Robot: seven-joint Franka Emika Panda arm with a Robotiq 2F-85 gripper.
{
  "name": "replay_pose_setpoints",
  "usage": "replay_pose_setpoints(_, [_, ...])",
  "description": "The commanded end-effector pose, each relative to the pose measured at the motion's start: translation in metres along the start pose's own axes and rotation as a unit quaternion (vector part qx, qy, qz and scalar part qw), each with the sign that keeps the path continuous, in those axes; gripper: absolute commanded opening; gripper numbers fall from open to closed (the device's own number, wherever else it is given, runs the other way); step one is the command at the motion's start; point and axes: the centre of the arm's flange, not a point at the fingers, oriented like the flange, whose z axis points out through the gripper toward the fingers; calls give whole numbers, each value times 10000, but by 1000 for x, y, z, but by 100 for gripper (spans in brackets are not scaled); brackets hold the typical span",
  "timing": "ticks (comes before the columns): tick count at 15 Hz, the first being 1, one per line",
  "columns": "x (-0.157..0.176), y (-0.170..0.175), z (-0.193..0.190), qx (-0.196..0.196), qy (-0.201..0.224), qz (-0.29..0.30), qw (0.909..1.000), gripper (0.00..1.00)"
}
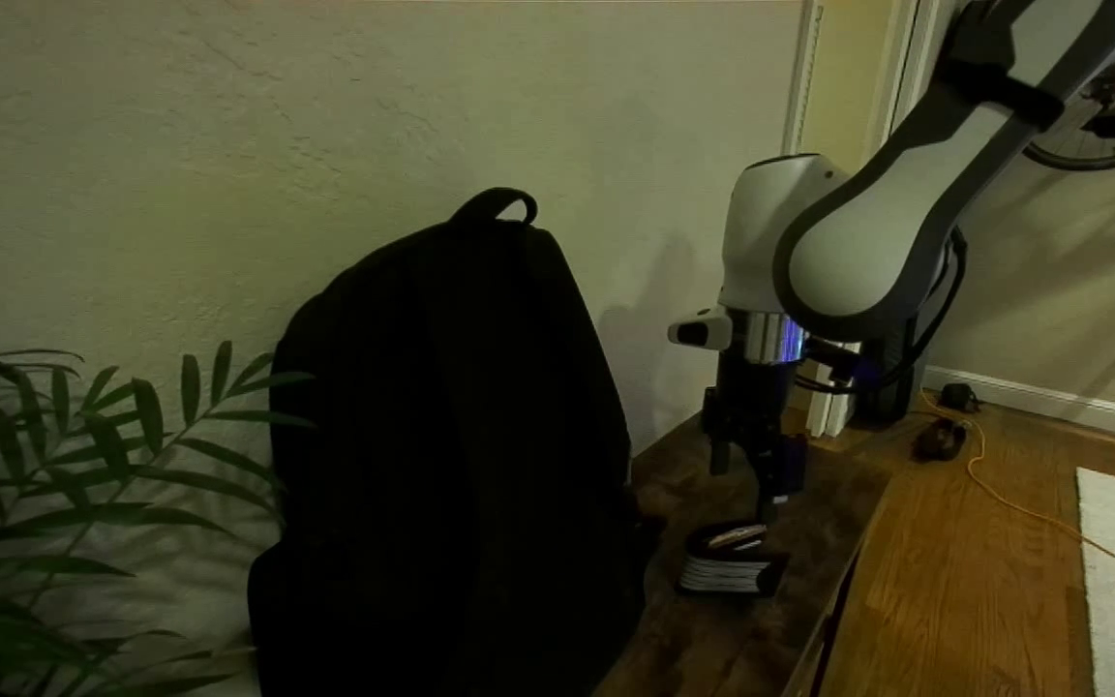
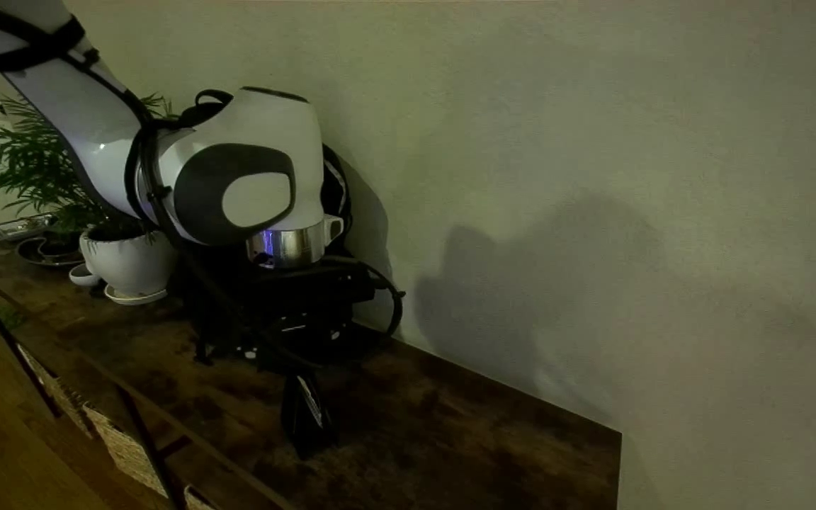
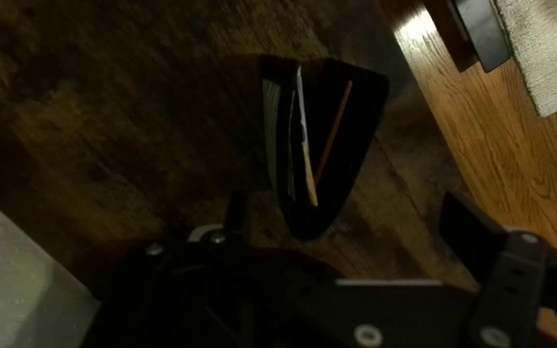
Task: Put the black wallet in the black bag
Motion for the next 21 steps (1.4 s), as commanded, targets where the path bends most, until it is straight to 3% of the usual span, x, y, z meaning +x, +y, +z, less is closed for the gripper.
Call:
replay_pose_setpoints(1, [-4, -20, -2, -168, -65, 112, 9998, 100])
replay_pose_setpoints(21, [-1, -10, 49, -496, -108, -7, 9987, 100])
